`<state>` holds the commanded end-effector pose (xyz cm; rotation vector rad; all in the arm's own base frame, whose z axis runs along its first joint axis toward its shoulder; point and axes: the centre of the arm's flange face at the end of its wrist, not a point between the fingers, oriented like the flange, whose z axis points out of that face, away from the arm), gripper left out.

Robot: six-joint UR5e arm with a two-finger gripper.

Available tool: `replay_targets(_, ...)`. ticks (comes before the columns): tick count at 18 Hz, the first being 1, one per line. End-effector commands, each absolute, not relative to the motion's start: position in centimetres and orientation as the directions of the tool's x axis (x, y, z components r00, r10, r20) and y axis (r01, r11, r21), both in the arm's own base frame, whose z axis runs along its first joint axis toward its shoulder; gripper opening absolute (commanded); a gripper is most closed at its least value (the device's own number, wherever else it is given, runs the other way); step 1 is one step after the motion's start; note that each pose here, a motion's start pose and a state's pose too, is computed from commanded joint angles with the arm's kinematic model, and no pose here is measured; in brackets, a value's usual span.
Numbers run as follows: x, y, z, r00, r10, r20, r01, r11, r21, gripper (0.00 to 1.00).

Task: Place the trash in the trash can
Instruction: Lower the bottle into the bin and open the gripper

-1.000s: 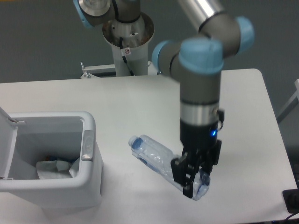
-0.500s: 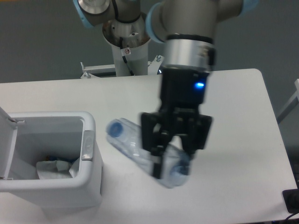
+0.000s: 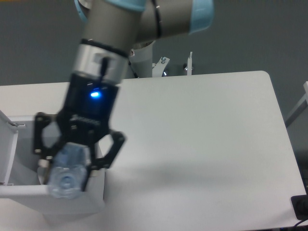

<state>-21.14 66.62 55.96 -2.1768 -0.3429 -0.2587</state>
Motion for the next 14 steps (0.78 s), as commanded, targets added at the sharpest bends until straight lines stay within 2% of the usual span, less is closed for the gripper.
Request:
replay_targets(1,-21.1,66.7,55.8,0.941,0.147,0.304,0.332,-0.569,-0.753,0.71)
replay_targets(3,-21.1,66.6,56.0,0.946,0.142,0.29,0.318,-0.567,-0.76,1.0)
replay_targets(6,-21.1,64.9,58.6,0.947,0.156,0.279,0.319,-0.539,-0.779,1.0)
replay_targets(8,-24.4,62.1,60.1,0.935,0.254,0.247,0.347,-0.512,-0.786,1.0)
replay_targets(10,-27.4,59.9,60.3,0.912,0.357,0.204,0.369,-0.495,-0.787,1.0)
replay_targets(12,-30.3,57.8,60.5,0.868,0.484,0.116,0.378,-0.49,-0.786,1.0)
replay_targets(14,-31.6,57.2,58.8,0.849,0.522,0.087,0.407,-0.541,-0.736,1.0)
